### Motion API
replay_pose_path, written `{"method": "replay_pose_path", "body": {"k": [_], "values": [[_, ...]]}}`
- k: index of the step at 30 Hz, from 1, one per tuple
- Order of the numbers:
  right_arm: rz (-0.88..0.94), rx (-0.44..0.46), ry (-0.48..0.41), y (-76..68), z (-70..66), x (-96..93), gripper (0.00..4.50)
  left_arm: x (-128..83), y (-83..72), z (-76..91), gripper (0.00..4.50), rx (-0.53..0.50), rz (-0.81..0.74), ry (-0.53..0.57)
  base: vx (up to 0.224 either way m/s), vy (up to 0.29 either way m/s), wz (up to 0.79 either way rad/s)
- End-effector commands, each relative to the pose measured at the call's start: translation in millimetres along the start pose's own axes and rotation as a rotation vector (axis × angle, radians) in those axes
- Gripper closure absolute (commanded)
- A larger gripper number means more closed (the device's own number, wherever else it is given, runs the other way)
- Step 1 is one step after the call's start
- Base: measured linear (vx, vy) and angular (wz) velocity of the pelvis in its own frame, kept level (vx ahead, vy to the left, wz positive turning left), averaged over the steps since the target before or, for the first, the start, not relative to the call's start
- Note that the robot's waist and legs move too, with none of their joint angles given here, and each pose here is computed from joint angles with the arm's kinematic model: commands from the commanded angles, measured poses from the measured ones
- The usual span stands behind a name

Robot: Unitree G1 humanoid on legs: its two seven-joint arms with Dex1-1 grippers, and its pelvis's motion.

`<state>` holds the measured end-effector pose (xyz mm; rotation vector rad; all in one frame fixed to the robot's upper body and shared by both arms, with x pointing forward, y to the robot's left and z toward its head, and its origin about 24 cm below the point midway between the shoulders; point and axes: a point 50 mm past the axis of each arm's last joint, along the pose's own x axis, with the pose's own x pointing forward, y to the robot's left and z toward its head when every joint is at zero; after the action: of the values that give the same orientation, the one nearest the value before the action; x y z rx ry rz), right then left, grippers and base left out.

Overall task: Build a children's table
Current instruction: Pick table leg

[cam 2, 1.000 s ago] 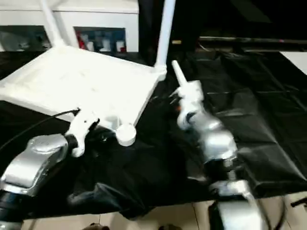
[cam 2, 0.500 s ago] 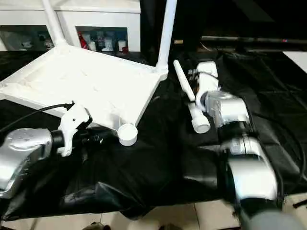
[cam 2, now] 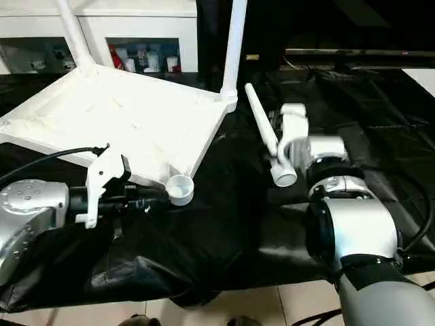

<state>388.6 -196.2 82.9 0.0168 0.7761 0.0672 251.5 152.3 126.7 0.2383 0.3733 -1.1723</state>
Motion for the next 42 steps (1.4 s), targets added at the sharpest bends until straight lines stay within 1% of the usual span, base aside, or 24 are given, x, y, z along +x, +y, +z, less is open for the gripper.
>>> {"method": "replay_pose_path", "body": {"k": [1, 2, 3, 4, 6, 8, 10, 12, 13, 14, 15, 16, 17, 19, 20, 22, 24, 27, 29, 30, 31, 33, 41, 42], "values": [[-0.004, -0.010, 0.001, 0.5, 3.9, -1.8, 0.07, -1.0, -1.7, 6.6, 3.67, 0.019, -0.012, -0.008, 0.000, 0.000, 0.00], [-0.003, -0.009, 0.003, 0.7, 3.1, -1.4, 0.07, -1.1, -2.1, 7.2, 3.67, 0.017, -0.014, -0.011, 0.000, 0.000, 0.00], [-0.003, -0.007, 0.003, 0.7, 3.0, -1.3, 0.32, -1.1, -2.6, 7.5, 3.67, 0.016, -0.019, -0.011, 0.000, 0.000, 0.00], [-0.004, -0.006, 0.001, 0.2, 3.0, -1.3, 0.40, -1.2, -3.6, 7.8, 3.39, 0.015, -0.027, -0.008, 0.000, 0.000, 0.00], [-0.008, -0.007, 0.002, -1.0, 2.8, -1.4, 0.45, -1.2, -4.9, 7.9, 3.32, 0.010, -0.033, -0.004, 0.000, 0.000, 0.00], [-0.013, -0.010, 0.005, -2.8, 2.1, -1.6, 0.71, -1.3, -6.0, 7.5, 3.27, -0.002, -0.040, 0.003, 0.000, 0.000, 0.00], [-0.014, -0.004, 0.009, -4.2, 1.0, -1.6, 0.87, -1.4, -7.3, 6.8, 2.92, -0.009, -0.045, 0.009, 0.000, 0.000, 0.00], [-0.018, -0.007, 0.016, -5.8, -0.7, -1.4, 1.04, -1.2, -8.2, 6.6, 2.90, -0.015, -0.052, 0.011, 0.000, 0.000, 0.00], [-0.019, -0.010, 0.021, -6.3, -1.7, -1.2, 1.14, -1.3, -8.6, 6.6, 2.79, -0.020, -0.057, 0.013, 0.000, 0.000, 0.00], [-0.019, -0.014, 0.027, -6.7, -2.9, -1.0, 1.14, -1.4, -9.0, 6.6, 2.79, -0.022, -0.059, 0.014, 0.000, 0.000, 0.00], [-0.019, -0.016, 0.030, -6.8, -3.6, -0.8, 1.31, -1.6, -9.4, 6.6, 2.50, -0.022, -0.060, 0.014, 0.000, 0.000, 0.00], [-0.019, -0.016, 0.030, -6.8, -3.6, -0.8, 1.31, -1.6, -9.4, 6.6, 2.50, -0.022, -0.060, 0.014, 0.000, 0.000, 0.00], [-0.020, -0.020, 0.045, -7.8, -7.3, 0.1, 1.46, -1.9, -10.1, 6.7, 2.44, -0.015, -0.055, 0.014, 0.000, 0.000, 0.00], [-0.023, -0.020, 0.054, -8.9, -9.9, 0.7, 1.53, -1.8, -10.8, 6.4, 2.38, -0.010, -0.054, 0.015, 0.000, 0.000, 0.00], [-0.025, -0.019, 0.058, -9.3, -10.9, 0.9, 1.63, -1.8, -11.2, 6.1, 2.08, -0.009, -0.053, 0.016, 0.000, 0.000, 0.00], [-0.026, -0.021, 0.065, -10.2, -12.9, 1.3, 1.84, -1.7, -12.3, 5.5, 1.99, -0.010, -0.054, 0.019, 0.000, 0.000, 0.00], [-0.022, -0.017, 0.070, -10.6, -14.2, 1.5, 1.90, -1.6, -13.0, 5.2, 1.98, -0.010, -0.055, 0.021, 0.000, 0.000, 0.00], [-0.025, -0.007, 0.074, -11.9, -17.2, 2.3, 2.22, -0.7, -13.1, 4.9, 1.58, -0.012, -0.052, 0.022, 0.000, 0.000, 0.00], [-0.027, 0.000, 0.072, -12.5, -18.1, 2.6, 2.29, 0.1, -12.2, 5.1, 1.52, -0.013, -0.047, 0.021, 0.000, 0.000, 0.00], [-0.028, 0.006, 0.069, -12.7, -18.3, 2.8, 2.36, 0.4, -11.7, 5.3, 1.40, -0.013, -0.043, 0.021, 0.000, 0.000, 0.00], [-0.028, 0.011, 0.066, -12.8, -18.3, 2.9, 2.36, 0.6, -11.3, 5.3, 1.40, -0.013, -0.041, 0.022, 0.000, 0.000, 0.00], [-0.035, 0.037, 0.039, -14.7, -15.9, 2.4, 2.57, 1.0, -8.9, 6.5, 1.08, -0.014, -0.026, 0.017, 0.000, 0.000, 0.00], [-0.015, 0.058, 0.004, -18.5, -9.2, -0.8, 2.68, 2.1, -1.9, 9.3, 0.31, -0.008, 0.009, 0.001, 0.000, 0.000, 0.00], [0.004, 0.075, -0.017, -19.1, -4.3, -2.9, 2.68, 2.5, -0.1, 12.4, 0.24, -0.001, 0.017, -0.014, 0.000, 0.000, 0.00]]}}
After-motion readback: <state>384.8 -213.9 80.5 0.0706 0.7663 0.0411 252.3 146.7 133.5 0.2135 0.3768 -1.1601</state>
